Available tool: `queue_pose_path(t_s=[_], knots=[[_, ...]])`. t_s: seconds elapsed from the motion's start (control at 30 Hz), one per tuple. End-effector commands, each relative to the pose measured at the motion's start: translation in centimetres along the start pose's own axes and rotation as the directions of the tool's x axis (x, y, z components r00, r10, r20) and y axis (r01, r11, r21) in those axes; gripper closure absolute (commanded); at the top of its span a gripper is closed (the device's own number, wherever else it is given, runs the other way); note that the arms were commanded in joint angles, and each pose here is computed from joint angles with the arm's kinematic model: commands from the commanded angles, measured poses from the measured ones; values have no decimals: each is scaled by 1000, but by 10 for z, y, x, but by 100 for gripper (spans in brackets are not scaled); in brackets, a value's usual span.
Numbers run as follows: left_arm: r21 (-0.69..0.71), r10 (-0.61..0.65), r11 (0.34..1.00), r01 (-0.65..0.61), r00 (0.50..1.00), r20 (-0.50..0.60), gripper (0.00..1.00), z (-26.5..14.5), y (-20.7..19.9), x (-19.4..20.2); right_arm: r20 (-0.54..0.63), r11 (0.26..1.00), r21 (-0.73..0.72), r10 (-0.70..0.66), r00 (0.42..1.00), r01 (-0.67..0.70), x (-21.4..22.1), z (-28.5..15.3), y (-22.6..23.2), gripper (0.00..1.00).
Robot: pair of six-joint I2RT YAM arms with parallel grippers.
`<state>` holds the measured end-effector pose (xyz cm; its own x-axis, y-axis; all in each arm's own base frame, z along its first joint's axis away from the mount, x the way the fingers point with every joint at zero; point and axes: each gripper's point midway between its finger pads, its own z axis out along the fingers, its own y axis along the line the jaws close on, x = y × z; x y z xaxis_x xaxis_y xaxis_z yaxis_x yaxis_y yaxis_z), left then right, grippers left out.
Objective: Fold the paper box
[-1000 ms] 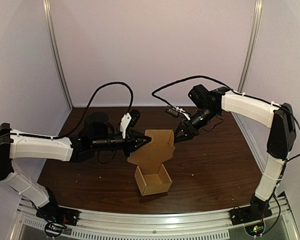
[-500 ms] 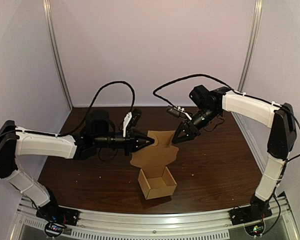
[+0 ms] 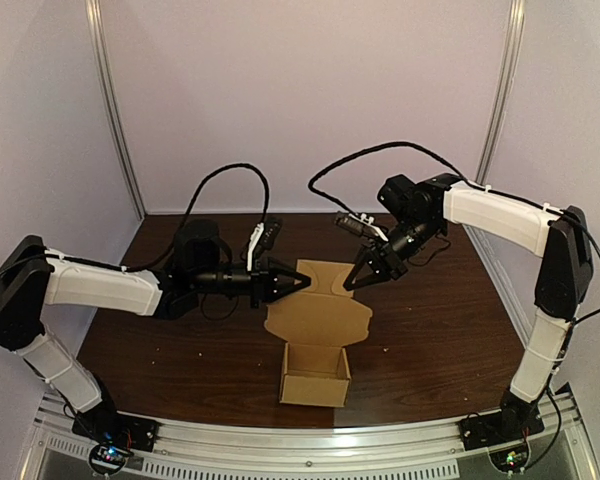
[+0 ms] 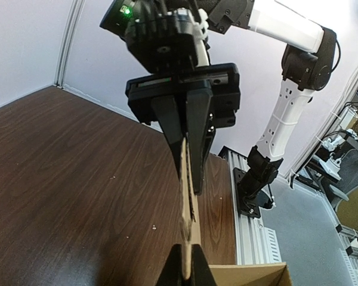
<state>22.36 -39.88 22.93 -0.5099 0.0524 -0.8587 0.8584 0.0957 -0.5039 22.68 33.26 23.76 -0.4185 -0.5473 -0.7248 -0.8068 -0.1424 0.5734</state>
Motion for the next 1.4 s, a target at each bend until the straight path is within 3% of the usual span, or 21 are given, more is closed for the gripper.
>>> queue_pose_path(t_s=[0.0, 0.2, 0.6, 0.73, 0.87, 1.03, 1.1, 1.23, 1.37], knots=[[2, 2, 1000, -2, 1000, 31, 100, 2, 3, -6, 44, 997, -26, -73, 996, 74, -18, -2, 17, 100], [-82, 5, 997, -2, 1000, 27, 100, 1, 18, -4, 32, 995, 89, -51, 998, 48, -17, -2, -3, 100], [-30, -2, 1000, 1, 1000, -29, 100, 5, 16, 13, 4, 995, 88, -50, 999, 49, -11, -1, -1, 100], [9, -13, 1000, 13, 999, -43, 100, 6, 13, 20, -56, 998, 41, -54, 997, 57, -2, 7, 9, 89], [8, -9, 1000, 9, 1000, -26, 100, 5, 14, 19, -88, 998, 0, -55, 995, 55, 3, 17, 15, 88], [-1, -6, 1000, 6, 1000, -20, 100, 5, 15, 18, -105, 998, -11, -56, 993, 55, 4, 21, 17, 100], [-24, -12, 1000, 11, 1000, -19, 100, 4, 18, 18, -112, 998, 5, -59, 992, 60, 4, 19, 16, 100], [-172, 19, 985, -20, 1000, -5, 67, -12, 31, 16, -117, 994, 71, -72, 991, 80, 0, 7, 14, 100], [-386, 87, 919, -73, 996, 19, 44, -51, 46, 21, -91, 991, 116, -60, 994, 71, -6, -5, 14, 100]])
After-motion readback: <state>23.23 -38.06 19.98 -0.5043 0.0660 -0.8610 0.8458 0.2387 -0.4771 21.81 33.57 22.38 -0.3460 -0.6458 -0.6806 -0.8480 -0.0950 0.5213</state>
